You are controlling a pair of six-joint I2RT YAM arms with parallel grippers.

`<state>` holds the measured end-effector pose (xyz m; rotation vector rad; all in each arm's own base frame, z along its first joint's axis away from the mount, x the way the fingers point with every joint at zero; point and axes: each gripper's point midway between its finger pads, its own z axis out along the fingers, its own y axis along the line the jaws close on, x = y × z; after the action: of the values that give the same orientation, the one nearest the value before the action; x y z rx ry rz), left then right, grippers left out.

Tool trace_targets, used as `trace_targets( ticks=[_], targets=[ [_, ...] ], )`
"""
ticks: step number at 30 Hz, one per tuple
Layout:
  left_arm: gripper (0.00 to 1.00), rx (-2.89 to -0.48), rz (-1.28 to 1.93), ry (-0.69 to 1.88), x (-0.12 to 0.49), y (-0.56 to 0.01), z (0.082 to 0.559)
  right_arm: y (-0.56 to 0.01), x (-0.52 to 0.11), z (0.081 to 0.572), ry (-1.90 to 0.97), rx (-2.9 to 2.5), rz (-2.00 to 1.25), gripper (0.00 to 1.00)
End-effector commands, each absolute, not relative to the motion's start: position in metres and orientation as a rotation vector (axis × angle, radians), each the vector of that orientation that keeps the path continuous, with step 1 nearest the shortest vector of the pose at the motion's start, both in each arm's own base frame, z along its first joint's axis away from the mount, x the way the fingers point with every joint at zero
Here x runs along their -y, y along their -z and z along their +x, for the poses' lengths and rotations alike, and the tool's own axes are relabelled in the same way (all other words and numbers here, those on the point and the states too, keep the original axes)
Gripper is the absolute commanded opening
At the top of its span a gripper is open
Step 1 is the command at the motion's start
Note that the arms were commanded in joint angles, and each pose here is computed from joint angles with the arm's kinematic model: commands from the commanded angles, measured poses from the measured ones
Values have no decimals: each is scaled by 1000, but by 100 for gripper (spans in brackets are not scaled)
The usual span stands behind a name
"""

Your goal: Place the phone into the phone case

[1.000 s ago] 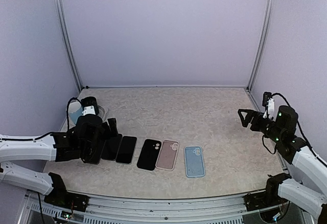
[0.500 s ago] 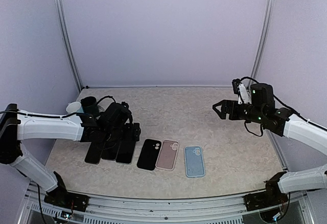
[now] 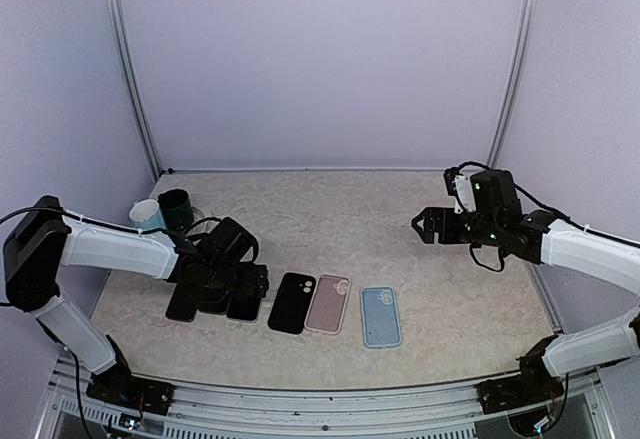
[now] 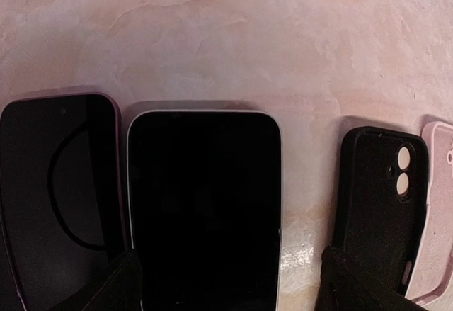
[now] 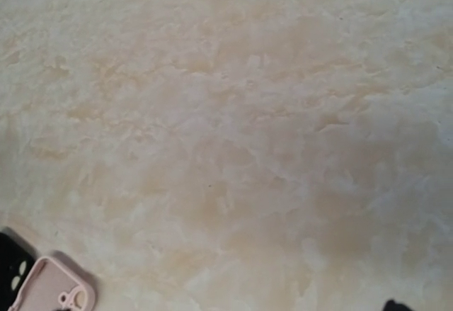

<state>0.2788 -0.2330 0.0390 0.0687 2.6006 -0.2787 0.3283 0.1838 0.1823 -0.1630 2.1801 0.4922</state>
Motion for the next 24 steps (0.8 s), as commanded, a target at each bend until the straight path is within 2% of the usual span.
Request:
trace_targets(
  ticks=[1, 14, 20, 24],
  targets=[
    [86, -2655, 50, 274, 228, -21, 271, -177, -182, 327, -463, -2187, -155, 95],
    [89, -2708, 54, 160, 215, -4, 264, -172, -179, 326, -448, -2196, -155, 95],
    [93, -2666, 89, 220, 226, -25, 263, -174, -183, 328, -461, -2188, -166, 95],
    [92, -2682, 64, 159, 210, -22, 263, -176, -185, 330, -461, -2190, -182, 95]
  ],
)
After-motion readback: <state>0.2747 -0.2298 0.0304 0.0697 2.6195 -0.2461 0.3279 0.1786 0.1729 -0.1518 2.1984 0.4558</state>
